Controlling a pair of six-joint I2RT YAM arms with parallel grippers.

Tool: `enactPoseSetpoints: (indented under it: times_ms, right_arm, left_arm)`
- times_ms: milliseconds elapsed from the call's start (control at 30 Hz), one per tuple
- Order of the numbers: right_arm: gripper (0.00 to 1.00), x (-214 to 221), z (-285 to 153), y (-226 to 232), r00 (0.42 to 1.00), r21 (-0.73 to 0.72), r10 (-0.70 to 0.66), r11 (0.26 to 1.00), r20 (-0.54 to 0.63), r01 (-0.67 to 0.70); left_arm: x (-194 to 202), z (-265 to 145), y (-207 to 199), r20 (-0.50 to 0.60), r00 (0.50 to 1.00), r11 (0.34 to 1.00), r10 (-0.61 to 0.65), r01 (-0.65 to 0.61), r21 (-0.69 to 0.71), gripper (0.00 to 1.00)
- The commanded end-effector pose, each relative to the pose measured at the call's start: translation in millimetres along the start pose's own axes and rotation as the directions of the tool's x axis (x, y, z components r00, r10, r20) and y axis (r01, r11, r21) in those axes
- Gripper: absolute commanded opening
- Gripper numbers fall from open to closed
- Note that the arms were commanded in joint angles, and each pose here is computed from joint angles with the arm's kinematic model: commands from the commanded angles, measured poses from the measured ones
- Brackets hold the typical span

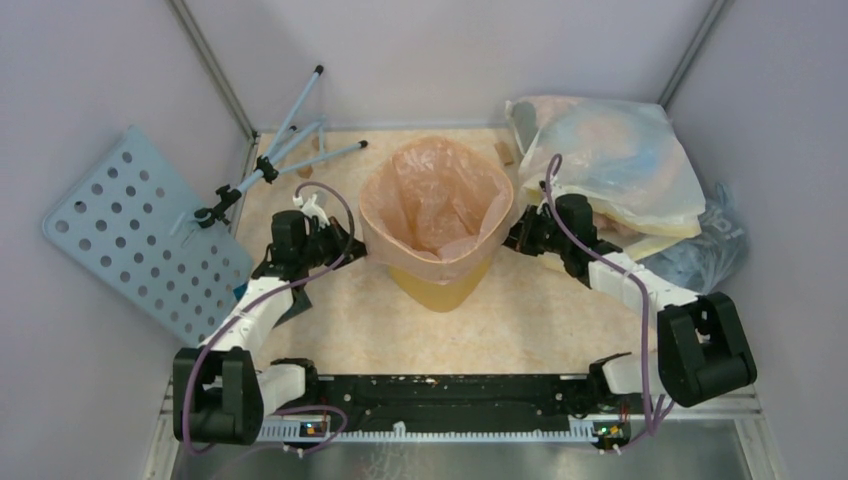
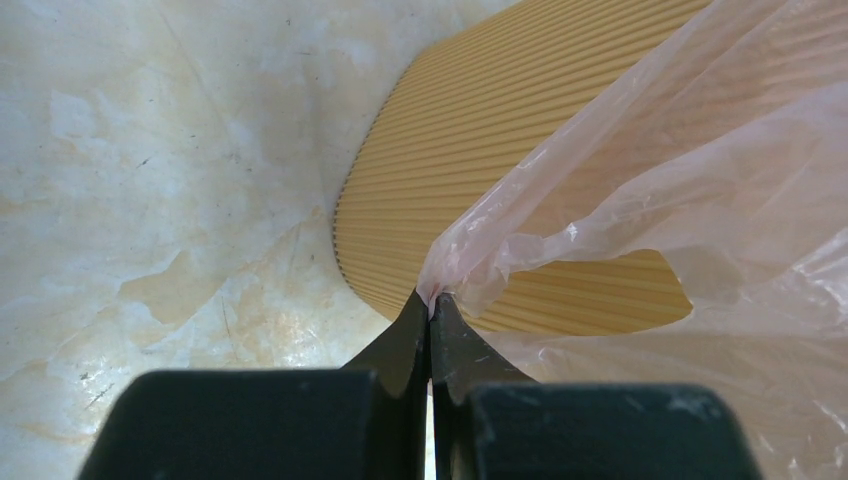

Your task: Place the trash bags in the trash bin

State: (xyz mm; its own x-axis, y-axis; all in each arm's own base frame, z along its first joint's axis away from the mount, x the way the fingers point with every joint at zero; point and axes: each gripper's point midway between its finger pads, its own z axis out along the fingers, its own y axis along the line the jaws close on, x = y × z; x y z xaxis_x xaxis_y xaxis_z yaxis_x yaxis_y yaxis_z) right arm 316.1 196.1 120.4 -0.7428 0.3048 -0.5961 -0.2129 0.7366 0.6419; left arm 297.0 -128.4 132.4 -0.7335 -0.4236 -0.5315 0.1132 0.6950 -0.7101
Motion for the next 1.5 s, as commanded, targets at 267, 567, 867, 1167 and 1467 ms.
enactPoseSetpoints:
  times_ms: [267,567,867,1167,1467]
  right_arm:
    - [0.27,-46,-41,20,0.981,0.088,-0.148,0.987,0.128,0.137]
    - [0.70,-91,-103,42,0.931,0.212,-0.272,0.952,0.244,0.222]
    - [0.54,-141,-162,138,0.803,0.065,-0.467,0.875,0.370,0.479]
    - [0.00,-117,-134,242,0.694,-0.134,-0.648,0.694,0.314,0.708]
    - [0.00,-75,-71,262,0.523,-0.188,-0.836,0.494,0.167,0.849]
  left_arm:
    - [-37,-20,-15,0.129,0.988,0.995,0.087,-0.081,-0.051,0.24]
    - [-61,-56,-11,0.241,0.956,0.968,0.168,-0.113,-0.226,0.77]
    - [-53,-62,-32,0.255,0.954,0.984,0.161,-0.133,-0.122,0.74]
    - [-26,-48,-25,0.192,0.976,0.994,0.106,-0.099,-0.046,0.76]
    - [-12,-43,-18,0.174,0.981,0.996,0.083,-0.080,-0.026,0.76]
